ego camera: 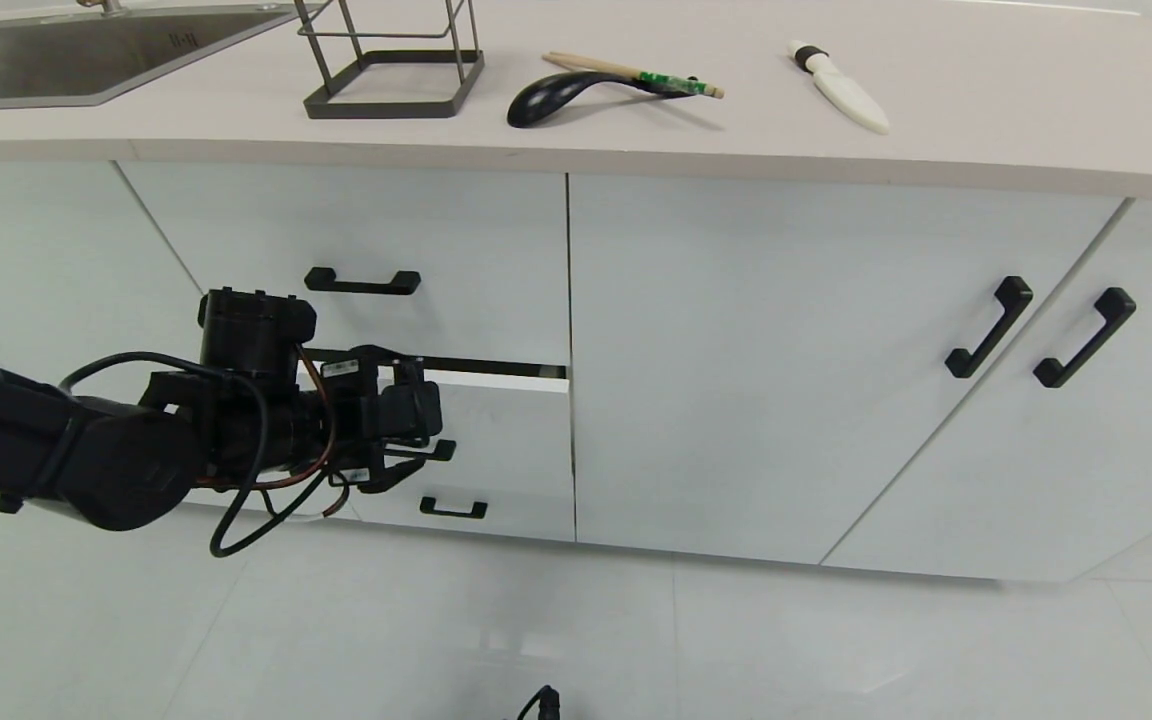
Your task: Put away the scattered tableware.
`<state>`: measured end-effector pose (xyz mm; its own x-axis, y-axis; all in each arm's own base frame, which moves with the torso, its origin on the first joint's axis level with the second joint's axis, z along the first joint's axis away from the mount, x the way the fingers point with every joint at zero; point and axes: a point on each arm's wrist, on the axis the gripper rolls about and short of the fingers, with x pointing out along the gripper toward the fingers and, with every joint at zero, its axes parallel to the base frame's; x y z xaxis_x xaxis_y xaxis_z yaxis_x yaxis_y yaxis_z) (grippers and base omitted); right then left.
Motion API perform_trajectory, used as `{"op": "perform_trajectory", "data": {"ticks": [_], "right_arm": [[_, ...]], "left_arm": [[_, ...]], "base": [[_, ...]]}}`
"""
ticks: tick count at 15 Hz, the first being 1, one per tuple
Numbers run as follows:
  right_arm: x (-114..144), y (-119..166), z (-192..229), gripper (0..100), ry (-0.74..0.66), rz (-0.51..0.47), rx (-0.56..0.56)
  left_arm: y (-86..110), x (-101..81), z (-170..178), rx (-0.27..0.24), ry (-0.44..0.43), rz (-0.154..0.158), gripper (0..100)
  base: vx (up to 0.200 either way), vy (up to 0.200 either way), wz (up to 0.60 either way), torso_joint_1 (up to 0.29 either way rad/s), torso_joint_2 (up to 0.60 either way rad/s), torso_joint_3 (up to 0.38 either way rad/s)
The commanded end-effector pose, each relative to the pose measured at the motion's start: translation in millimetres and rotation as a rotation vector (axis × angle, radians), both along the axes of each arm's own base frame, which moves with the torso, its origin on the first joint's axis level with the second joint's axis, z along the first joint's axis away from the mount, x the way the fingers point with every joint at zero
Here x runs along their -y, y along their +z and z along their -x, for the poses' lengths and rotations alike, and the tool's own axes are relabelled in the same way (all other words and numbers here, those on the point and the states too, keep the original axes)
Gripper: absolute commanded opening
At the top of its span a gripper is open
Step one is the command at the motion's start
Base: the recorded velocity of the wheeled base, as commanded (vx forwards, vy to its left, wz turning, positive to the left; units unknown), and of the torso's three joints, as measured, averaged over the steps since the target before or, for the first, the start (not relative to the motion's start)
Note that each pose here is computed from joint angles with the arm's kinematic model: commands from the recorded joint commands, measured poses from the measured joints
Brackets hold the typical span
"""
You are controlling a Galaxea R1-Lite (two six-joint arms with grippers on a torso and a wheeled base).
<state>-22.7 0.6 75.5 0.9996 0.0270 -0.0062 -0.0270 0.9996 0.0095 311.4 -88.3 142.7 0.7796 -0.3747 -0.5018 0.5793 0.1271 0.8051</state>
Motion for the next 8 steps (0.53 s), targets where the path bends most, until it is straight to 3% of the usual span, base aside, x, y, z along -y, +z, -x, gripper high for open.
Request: {"op": "perform_trajectory", "data": {"ticks": [1,8], "right_arm": [[0.0,0.0,-0.1,0,0.001,0.0,-0.001],[0.0,0.0,-0.1,0,0.002,0.0,-0.001]], "left_arm": [[-2.8,-8.4,-5.7,0.004,0.028,-0.003,100],[-12.9,-11.0,-14.9,-0.011,0.042,-0.007,100]], "base": [[0.0,0.0,0.0,0.0,0.0,0.0],[0.0,0.0,0.0,0.0,0.0,0.0]]}}
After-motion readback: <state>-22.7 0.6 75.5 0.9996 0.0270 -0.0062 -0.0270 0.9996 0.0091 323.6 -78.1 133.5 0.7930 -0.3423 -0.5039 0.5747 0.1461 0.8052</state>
